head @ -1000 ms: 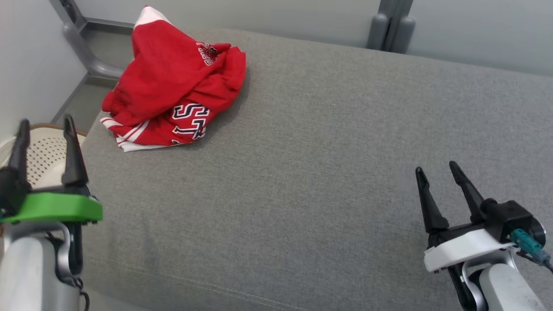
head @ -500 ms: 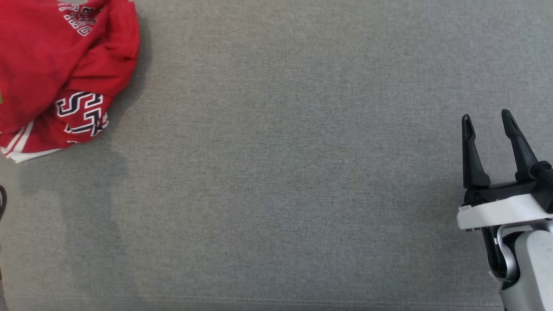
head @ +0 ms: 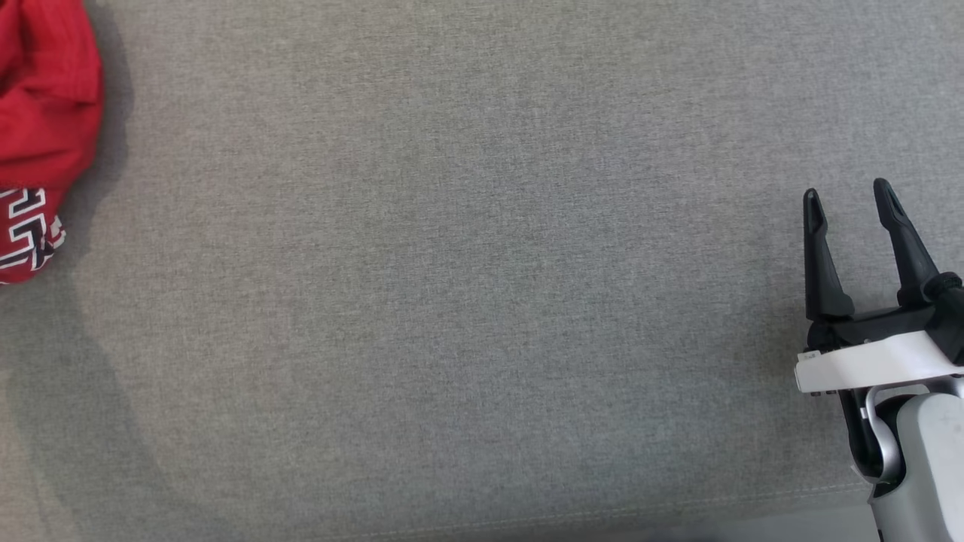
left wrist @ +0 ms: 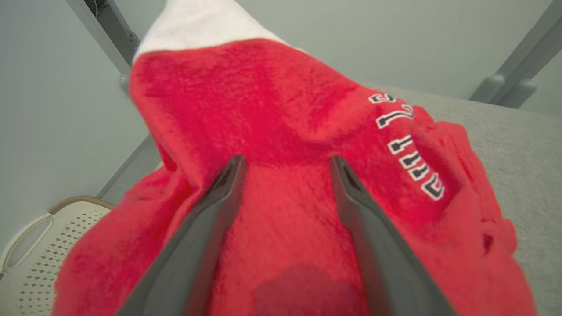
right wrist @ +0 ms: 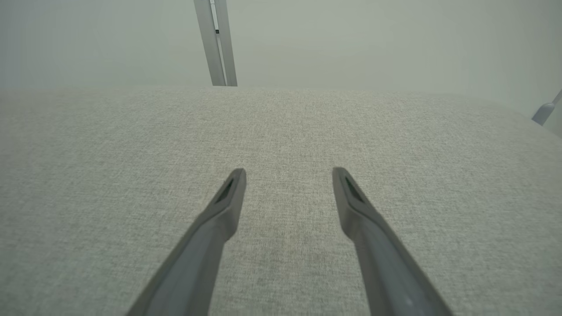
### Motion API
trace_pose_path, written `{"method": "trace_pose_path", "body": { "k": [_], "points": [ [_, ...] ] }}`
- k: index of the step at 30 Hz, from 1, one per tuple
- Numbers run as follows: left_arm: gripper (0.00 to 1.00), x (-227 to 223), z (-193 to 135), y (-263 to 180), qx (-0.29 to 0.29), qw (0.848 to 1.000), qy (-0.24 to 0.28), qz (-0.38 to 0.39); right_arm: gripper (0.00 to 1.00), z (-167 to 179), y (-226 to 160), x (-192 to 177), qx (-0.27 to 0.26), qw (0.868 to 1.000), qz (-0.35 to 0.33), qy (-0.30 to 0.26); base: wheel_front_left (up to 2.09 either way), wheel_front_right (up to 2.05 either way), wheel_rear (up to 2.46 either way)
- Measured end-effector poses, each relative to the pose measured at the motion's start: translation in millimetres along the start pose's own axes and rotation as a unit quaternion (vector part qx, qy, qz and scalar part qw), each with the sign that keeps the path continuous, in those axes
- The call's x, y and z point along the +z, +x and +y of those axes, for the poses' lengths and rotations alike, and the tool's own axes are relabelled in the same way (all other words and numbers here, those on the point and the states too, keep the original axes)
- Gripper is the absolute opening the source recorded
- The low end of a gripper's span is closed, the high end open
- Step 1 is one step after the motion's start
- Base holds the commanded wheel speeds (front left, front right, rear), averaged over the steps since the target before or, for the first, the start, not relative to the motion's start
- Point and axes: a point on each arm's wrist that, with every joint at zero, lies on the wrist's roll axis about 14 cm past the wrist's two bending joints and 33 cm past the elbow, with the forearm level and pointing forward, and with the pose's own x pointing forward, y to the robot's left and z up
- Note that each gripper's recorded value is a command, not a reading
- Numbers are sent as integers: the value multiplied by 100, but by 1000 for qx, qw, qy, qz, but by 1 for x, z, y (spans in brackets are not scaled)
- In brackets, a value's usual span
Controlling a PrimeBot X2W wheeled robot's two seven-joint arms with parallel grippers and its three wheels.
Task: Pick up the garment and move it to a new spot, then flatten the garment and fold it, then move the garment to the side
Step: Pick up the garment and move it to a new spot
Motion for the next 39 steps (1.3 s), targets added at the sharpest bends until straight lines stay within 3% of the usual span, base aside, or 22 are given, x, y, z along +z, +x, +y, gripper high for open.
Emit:
{"method": "trace_pose_path", "body": {
  "k": [4,5,6,7,18,25,31,39],
  "points": [
    [100,-20,1,0,0,999,-12,42,100,0,-2,2,-1,1000,-2,-2,0,0,0],
    [94,-25,1,-1,1,999,-14,52,100,0,-2,3,0,1000,-3,-2,0,0,0],
    [41,-29,0,-2,0,998,-18,60,100,0,-3,4,0,1000,-3,-2,0,0,0],
    [0,-30,-1,-2,-2,998,-19,62,100,0,-3,5,0,1000,-4,-3,0,0,0],
    [0,4,-3,-12,-8,1000,-9,-13,100,4,-8,17,3,1000,-16,-2,0,0,0],
    [0,72,-14,-31,-30,993,10,-117,100,14,-14,31,9,999,-32,7,0,0,0],
    [0,151,-43,-62,-70,970,44,-230,100,17,-23,46,5,999,-48,16,0,0,0],
    [0,245,-120,-123,-161,916,74,-359,100,12,-42,58,-18,997,-62,31,0,0,0]
  ]
}}
